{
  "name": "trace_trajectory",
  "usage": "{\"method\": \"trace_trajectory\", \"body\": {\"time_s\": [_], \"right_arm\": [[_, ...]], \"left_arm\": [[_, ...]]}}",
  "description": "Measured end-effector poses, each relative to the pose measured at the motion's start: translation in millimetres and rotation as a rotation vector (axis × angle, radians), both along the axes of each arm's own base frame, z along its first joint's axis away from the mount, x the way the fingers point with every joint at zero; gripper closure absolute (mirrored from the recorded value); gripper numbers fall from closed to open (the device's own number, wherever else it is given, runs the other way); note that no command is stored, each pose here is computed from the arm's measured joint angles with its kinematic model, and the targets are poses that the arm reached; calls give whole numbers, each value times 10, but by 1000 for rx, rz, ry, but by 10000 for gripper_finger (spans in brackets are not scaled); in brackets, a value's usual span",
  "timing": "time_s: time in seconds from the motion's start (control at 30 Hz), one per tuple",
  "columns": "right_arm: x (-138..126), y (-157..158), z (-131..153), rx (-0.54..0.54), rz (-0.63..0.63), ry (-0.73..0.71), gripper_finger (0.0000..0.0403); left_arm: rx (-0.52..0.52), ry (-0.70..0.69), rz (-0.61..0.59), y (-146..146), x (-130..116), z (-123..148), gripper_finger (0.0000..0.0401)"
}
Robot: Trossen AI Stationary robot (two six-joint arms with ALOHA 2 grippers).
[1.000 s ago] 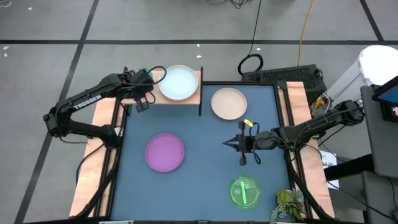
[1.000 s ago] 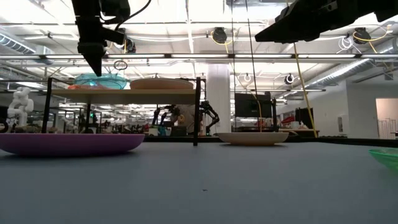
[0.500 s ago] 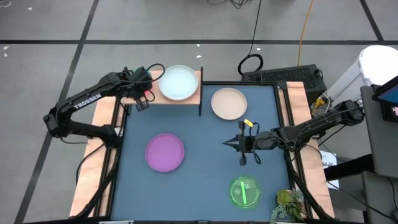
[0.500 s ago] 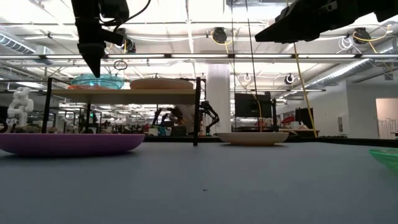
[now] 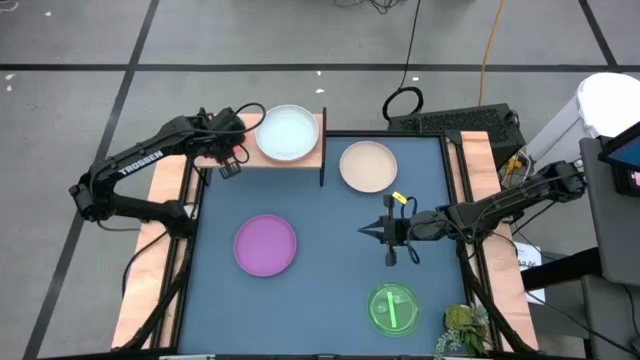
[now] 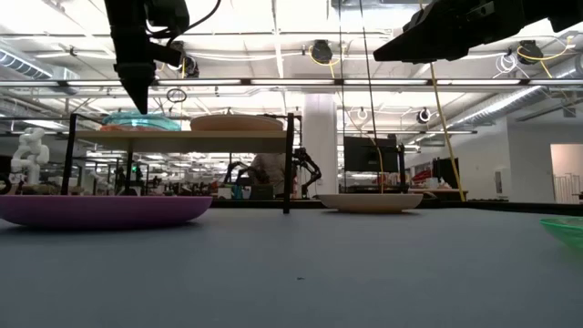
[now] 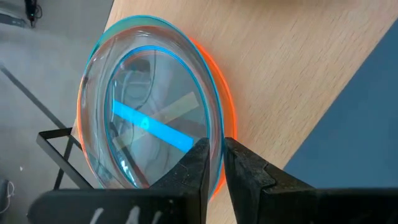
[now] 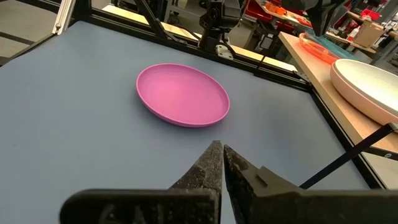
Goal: Place and stack plates onto a shelf
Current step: Stack the blue plate on top of the orange plate on the shelf
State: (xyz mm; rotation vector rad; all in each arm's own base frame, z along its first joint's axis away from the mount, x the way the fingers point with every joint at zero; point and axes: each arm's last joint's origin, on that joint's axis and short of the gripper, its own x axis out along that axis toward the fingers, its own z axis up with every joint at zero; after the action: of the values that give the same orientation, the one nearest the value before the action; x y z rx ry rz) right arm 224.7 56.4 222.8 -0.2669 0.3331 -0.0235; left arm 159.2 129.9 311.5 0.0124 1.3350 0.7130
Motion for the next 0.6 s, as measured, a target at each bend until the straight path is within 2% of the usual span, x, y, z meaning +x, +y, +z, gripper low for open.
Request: {"method": "trace_trajectory", "body": {"time_s": [0.3,0.6], "right_arm": [[0,0,0,0,0,0,403],[0,0,0,0,0,0,403]], "left_arm": [[-15,-30,20,-3,8,0,339],[-2,-74,60,13,26,9,262]]}}
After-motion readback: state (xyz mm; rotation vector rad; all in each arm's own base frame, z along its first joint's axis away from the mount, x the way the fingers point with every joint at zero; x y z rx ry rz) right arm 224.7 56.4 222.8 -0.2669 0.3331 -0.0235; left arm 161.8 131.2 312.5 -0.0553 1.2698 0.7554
